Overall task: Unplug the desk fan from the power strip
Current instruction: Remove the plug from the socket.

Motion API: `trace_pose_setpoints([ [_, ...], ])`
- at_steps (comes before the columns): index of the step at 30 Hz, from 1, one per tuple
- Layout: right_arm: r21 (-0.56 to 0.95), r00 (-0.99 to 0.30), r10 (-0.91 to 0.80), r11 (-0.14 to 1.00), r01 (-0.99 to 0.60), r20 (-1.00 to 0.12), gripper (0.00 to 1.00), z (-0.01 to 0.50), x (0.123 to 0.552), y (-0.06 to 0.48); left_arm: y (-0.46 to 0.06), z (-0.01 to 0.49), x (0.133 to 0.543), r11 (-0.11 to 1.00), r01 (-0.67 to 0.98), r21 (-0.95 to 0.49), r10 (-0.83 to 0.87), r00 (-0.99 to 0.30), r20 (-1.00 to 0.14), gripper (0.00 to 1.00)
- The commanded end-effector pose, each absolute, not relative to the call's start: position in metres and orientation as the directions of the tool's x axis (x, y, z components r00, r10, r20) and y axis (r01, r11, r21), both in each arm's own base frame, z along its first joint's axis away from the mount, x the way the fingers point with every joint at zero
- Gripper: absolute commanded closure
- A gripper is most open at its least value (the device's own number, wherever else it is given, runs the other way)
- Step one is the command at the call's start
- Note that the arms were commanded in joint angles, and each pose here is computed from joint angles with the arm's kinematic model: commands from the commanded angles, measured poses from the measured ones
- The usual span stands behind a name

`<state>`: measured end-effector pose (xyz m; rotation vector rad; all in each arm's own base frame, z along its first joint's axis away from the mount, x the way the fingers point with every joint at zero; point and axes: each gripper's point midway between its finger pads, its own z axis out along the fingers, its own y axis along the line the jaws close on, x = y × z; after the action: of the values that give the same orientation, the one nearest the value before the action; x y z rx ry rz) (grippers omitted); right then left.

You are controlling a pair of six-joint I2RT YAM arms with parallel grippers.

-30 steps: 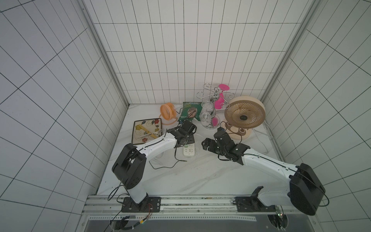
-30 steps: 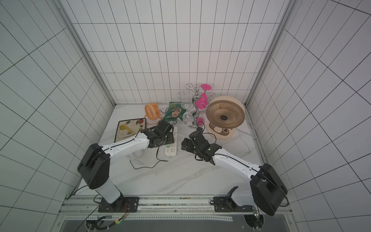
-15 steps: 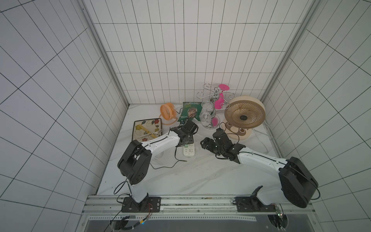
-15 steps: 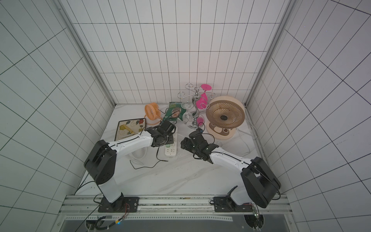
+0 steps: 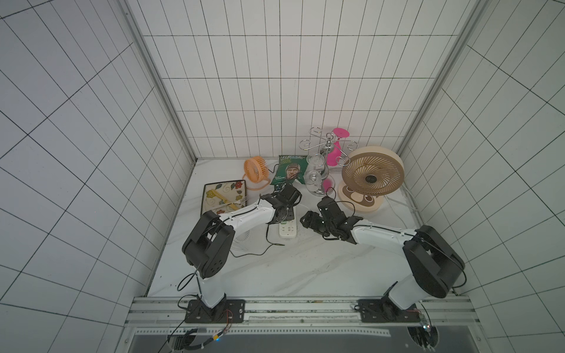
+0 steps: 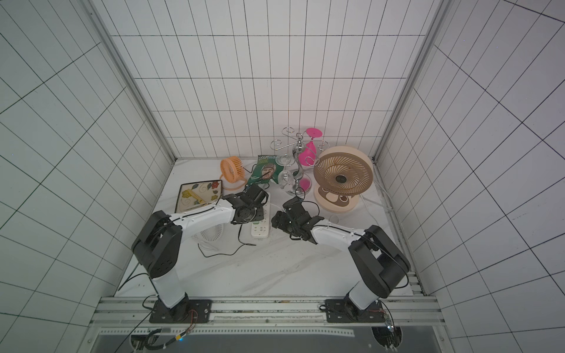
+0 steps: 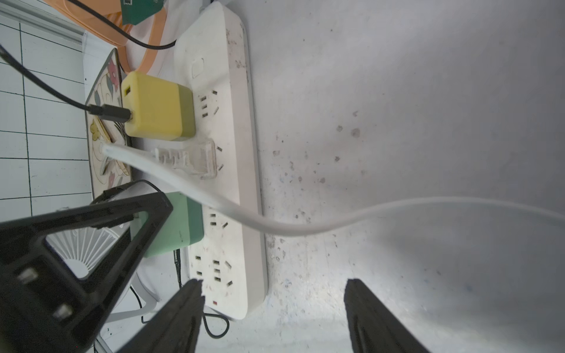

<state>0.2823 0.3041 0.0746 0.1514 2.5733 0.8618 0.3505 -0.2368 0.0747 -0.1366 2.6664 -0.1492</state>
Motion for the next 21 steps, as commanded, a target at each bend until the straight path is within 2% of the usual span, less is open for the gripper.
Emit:
trace_pose_setpoints([
  [1, 0.604, -0.910, 0.207, 0.795, -0.058, -0.359, 0.27, 0.077, 0.290, 0.314, -0.234, 0.065, 0.352, 0.992, -0.070, -0.107, -0.111, -0.891, -0.441, 0.65],
  [4, 0.597, -0.915, 0.196, 0.800, -0.057, -0.351, 0.28, 0.072, 0.292, 0.318, -0.234, 0.064, 0.352, 0.991, -0.071, -0.109, -0.112, -0.890, -0.441, 0.72],
  [15, 0.612, -0.932, 0.136, 0.784, -0.105, -0.335, 0.30, 0.065, 0.299, 0.341, -0.238, 0.070, 0.350, 0.990, -0.060, -0.131, -0.113, -0.885, -0.451, 0.86],
  [19, 0.628, -0.943, 0.113, 0.770, -0.115, -0.312, 0.37, 0.059, 0.298, 0.349, -0.237, 0.074, 0.350, 0.990, -0.057, -0.129, -0.111, -0.880, -0.462, 0.91],
  [21, 0.629, -0.945, 0.107, 0.769, -0.118, -0.309, 0.38, 0.057, 0.298, 0.350, -0.235, 0.074, 0.350, 0.990, -0.063, -0.128, -0.115, -0.880, -0.462, 0.93],
])
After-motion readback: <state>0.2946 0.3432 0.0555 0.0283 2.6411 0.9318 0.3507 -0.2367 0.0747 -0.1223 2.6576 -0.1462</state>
